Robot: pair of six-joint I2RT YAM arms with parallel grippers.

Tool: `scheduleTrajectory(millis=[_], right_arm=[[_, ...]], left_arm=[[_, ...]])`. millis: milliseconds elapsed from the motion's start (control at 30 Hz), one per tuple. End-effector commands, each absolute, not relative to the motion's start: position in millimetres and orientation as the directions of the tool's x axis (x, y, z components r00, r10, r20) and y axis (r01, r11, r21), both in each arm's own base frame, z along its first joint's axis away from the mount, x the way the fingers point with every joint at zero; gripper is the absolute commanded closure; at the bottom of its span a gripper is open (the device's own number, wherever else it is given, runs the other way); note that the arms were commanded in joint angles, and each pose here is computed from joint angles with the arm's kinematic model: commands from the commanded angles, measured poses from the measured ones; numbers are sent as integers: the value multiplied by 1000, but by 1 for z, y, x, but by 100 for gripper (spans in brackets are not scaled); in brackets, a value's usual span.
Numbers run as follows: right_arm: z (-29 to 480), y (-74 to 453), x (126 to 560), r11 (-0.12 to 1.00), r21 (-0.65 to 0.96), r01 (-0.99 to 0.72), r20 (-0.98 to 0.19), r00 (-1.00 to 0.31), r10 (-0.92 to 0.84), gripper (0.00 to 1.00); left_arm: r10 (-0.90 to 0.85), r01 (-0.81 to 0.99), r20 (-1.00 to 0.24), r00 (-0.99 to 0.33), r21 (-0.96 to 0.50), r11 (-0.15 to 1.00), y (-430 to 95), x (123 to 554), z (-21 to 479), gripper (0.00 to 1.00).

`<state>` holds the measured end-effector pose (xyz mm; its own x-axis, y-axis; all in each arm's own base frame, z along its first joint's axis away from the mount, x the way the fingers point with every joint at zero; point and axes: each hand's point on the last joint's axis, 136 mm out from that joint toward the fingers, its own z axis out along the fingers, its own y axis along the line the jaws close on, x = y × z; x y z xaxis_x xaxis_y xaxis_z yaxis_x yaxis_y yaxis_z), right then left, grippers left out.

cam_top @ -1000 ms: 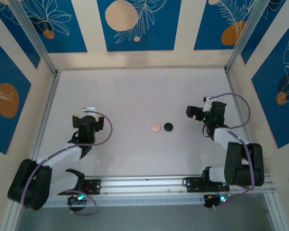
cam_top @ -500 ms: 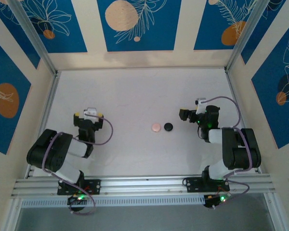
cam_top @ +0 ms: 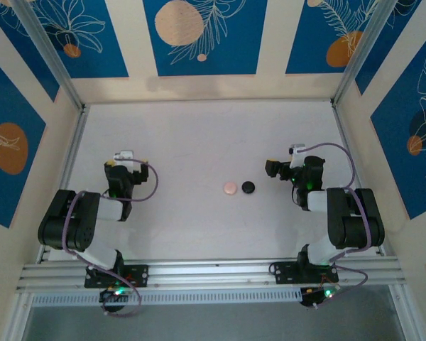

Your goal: Insert the wireless bluetooth earbuds into the charging case

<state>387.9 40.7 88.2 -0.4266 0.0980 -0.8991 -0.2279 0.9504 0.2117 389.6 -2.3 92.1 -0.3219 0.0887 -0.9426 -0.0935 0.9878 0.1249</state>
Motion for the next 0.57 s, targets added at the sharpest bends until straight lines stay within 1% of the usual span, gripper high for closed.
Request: scheduleTrajectory(millis=[0,533], right_arm=[[95,40,391,955,178,-236,-918,-390,75,1],[96,39,392,955,180,-234,-918,-390,77,1]], left_arm=[[72,-79,-946,-316,101,992,-4,393,94,0],[78,-60,-945,-319,103,993,-7,394,94,0]])
